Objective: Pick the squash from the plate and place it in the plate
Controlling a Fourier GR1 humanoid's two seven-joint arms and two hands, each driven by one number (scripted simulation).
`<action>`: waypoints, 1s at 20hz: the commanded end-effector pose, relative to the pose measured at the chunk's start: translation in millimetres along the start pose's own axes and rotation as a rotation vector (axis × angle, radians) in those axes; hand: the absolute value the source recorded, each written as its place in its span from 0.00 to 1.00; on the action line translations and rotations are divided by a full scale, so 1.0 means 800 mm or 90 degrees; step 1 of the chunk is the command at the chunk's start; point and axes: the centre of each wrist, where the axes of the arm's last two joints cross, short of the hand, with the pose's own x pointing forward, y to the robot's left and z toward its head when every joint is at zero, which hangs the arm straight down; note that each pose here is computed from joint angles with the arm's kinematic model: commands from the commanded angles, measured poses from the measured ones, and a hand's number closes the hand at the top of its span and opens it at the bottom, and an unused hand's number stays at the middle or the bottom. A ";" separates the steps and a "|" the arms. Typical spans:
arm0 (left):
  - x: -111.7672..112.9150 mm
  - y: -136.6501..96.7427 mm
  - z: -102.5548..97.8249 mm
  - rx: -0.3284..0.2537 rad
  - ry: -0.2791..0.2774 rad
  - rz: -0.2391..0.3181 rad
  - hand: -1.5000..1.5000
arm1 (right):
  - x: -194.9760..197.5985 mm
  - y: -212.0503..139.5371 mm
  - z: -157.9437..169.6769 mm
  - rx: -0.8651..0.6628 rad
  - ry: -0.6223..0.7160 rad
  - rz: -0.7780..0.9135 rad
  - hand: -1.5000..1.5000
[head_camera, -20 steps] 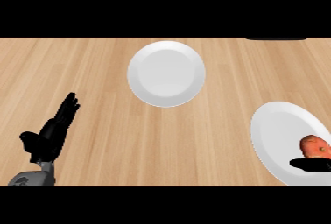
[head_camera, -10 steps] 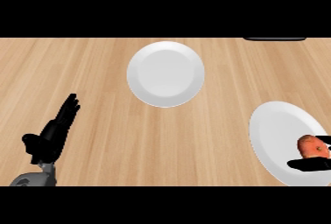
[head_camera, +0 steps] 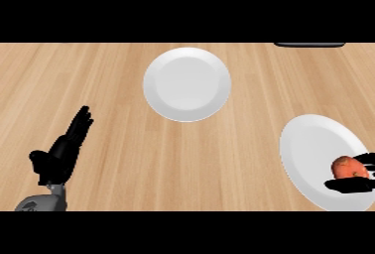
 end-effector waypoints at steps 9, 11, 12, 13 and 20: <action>0.016 -0.008 -0.019 -0.032 -0.005 0.005 0.50 | 0.131 -0.014 0.009 0.018 -0.498 0.127 1.00; 0.007 -0.001 -0.009 -0.010 -0.006 -0.002 0.50 | 0.140 -0.011 0.007 0.042 -0.546 0.103 1.00; 0.010 -0.001 0.001 -0.007 0.000 -0.002 0.50 | 0.128 -0.017 0.006 0.038 -0.567 0.104 1.00; 0.003 -0.004 0.000 0.001 -0.002 0.001 0.50 | 0.144 -0.028 0.010 0.033 -0.591 0.103 1.00; -0.004 0.001 0.019 0.001 -0.001 0.002 0.50 | 0.173 -0.051 0.035 -0.050 -0.650 0.044 1.00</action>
